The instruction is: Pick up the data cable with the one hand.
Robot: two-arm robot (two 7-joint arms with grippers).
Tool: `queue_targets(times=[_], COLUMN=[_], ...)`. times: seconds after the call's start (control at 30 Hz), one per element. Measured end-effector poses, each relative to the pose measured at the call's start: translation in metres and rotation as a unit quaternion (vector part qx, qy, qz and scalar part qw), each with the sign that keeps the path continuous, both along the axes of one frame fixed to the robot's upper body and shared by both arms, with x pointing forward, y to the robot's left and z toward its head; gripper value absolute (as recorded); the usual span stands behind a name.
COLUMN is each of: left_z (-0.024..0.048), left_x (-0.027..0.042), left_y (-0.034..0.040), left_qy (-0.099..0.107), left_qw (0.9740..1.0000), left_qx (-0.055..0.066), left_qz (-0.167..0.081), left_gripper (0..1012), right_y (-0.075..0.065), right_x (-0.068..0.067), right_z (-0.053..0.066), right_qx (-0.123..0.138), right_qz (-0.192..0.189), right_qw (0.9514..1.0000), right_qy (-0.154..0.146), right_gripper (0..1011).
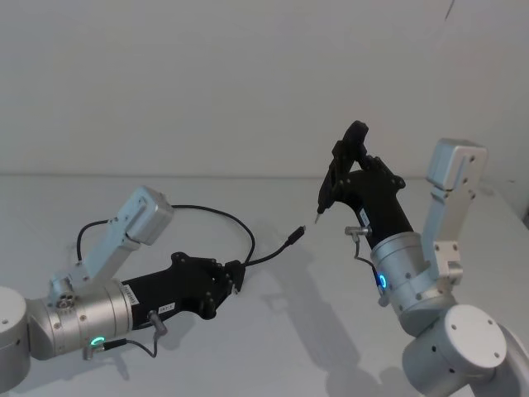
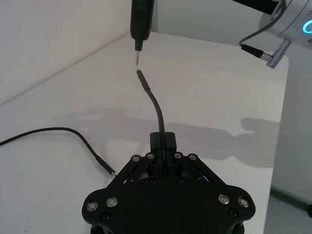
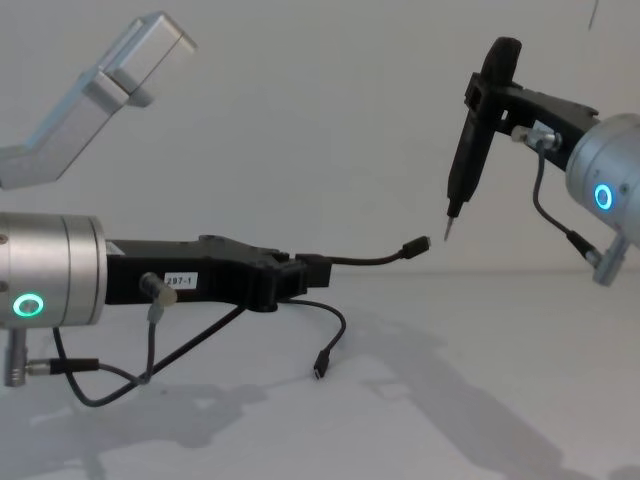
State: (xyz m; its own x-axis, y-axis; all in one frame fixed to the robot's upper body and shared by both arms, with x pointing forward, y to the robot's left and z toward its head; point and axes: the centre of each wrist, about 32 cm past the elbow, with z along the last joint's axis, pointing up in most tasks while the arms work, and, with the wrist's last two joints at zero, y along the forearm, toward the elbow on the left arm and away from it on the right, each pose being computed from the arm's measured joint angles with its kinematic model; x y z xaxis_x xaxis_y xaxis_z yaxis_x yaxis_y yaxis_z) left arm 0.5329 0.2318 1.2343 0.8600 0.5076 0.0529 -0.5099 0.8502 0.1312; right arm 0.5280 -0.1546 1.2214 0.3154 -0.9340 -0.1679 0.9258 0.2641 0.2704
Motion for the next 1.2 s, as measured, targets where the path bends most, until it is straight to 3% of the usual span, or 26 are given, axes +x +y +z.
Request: queue_targets(times=[0.73, 1.2], left_z=[0.0, -0.0001], left_x=[0.0, 0.0], left_y=[0.0001, 0.0], left_qy=[0.0, 0.0], left_qw=[1.0, 1.0], left_qx=[0.0, 0.0], left_qz=[0.0, 0.0], left_gripper=[41, 41], right_y=[-0.001, 0.005], right_x=[-0.015, -0.015], right_z=[-0.003, -0.006], right_qx=[-0.016, -0.022], right_qz=[0.03, 0.033], right_qw=[0.9994, 0.9992], right_qy=[0.007, -0.003], right_gripper=[279, 279])
